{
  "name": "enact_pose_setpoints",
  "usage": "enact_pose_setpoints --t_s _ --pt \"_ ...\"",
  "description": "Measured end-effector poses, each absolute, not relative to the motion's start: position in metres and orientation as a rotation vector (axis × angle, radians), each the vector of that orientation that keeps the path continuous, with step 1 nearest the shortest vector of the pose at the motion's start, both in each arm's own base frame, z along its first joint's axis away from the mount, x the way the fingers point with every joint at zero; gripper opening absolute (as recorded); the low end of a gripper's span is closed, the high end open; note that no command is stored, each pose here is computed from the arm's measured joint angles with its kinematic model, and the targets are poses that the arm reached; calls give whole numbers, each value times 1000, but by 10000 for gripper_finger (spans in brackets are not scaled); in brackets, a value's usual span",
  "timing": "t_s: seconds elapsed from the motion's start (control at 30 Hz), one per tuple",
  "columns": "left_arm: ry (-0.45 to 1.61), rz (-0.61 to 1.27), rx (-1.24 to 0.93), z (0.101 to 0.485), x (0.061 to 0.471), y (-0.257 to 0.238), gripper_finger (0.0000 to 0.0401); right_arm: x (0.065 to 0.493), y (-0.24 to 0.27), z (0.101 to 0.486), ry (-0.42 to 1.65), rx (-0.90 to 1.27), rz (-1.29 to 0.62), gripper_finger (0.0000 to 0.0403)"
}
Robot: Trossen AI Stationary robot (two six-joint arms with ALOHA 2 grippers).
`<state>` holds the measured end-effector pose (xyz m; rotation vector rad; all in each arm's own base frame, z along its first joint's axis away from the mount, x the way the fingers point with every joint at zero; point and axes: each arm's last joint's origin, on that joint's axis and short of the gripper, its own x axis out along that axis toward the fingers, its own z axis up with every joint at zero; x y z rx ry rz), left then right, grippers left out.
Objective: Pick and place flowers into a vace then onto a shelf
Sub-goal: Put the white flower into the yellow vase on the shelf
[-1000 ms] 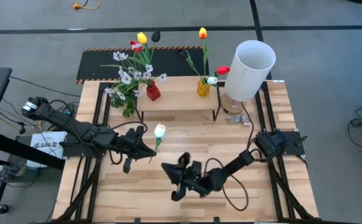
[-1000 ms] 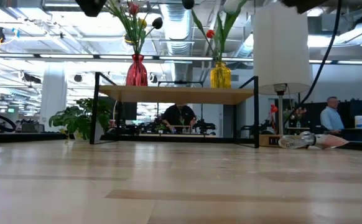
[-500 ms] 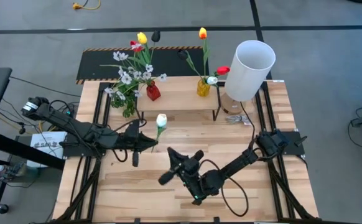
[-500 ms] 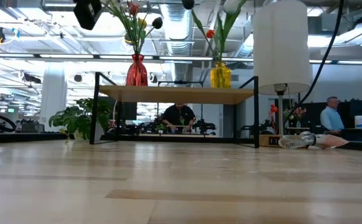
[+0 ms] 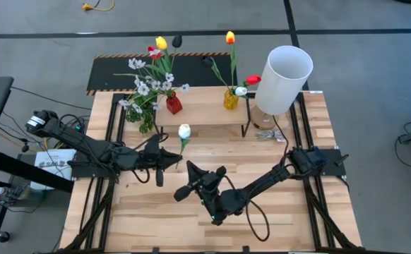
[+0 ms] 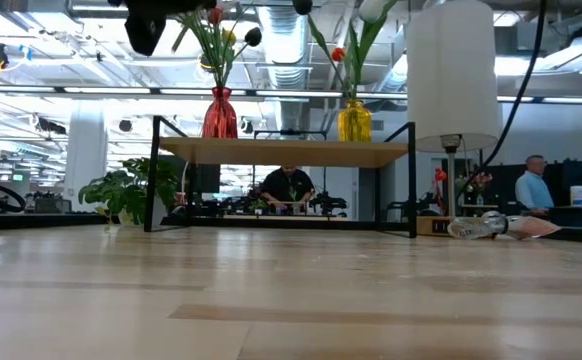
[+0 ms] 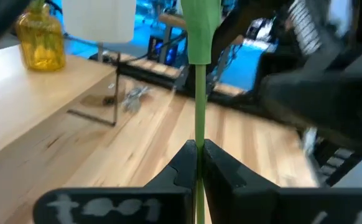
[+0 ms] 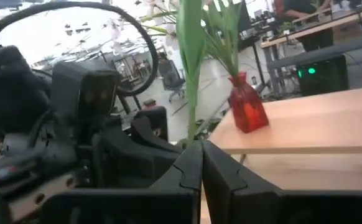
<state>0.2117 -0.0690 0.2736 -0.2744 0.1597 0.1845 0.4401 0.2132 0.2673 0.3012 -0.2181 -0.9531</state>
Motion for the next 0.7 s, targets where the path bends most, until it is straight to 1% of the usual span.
enact_pose_setpoints --t_s 0.07,0.13,0.27,0.47,0.6,0.7 --pt "141 179 -298 274 215 -70 0 442 211 268 -229 294 -925 5" --pt "160 182 -295 270 217 -71 0 444 209 268 -240 291 -905 18" --pt "185 182 -291 263 223 -74 0 444 208 268 -237 299 -924 65" --pt "139 150 -279 263 230 -82 0 444 207 265 -200 284 -990 138" --pt "138 147 -262 263 230 -83 0 445 206 262 -178 252 -998 171" --pt "141 119 -250 263 230 -84 0 447 203 262 -178 249 -1002 187"
